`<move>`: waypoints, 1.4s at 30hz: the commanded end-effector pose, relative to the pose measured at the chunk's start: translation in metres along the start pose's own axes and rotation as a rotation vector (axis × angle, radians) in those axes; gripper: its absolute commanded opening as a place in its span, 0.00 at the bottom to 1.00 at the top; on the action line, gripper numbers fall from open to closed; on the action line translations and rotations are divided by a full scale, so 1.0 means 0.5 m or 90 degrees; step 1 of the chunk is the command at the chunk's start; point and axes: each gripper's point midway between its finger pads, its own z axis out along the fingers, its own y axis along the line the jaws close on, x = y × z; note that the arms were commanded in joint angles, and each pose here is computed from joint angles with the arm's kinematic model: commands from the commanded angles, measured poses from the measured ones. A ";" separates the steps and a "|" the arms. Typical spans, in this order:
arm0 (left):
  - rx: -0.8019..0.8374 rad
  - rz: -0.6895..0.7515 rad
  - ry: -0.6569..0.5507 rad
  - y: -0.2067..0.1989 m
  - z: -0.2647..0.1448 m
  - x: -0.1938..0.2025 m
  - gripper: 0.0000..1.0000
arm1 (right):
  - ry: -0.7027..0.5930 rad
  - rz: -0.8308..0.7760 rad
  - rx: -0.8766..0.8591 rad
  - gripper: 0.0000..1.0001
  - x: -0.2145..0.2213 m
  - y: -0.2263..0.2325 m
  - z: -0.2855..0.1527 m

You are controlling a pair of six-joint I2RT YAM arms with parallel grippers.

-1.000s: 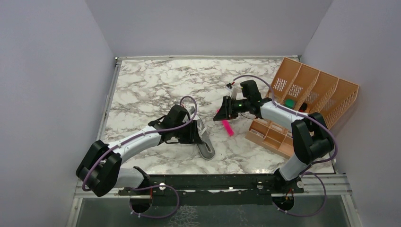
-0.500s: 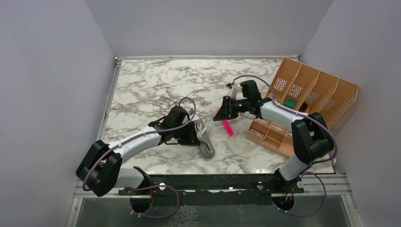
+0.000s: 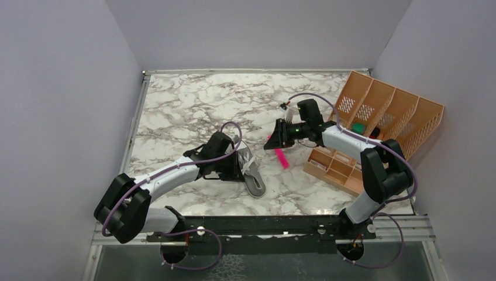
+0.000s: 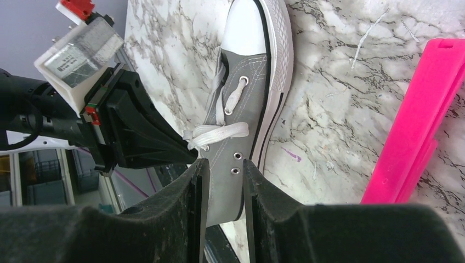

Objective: Tie the shoes

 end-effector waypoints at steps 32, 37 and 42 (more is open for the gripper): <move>0.049 -0.071 0.213 0.004 -0.082 0.183 0.01 | 0.106 0.001 -0.092 0.53 0.057 0.076 0.114; 0.042 -0.041 0.117 -0.024 -0.094 0.107 0.43 | 0.120 -0.002 -0.086 0.53 0.066 0.073 0.122; 0.008 -0.084 0.023 0.001 -0.099 0.029 0.53 | 0.130 -0.008 -0.097 0.54 0.072 0.077 0.126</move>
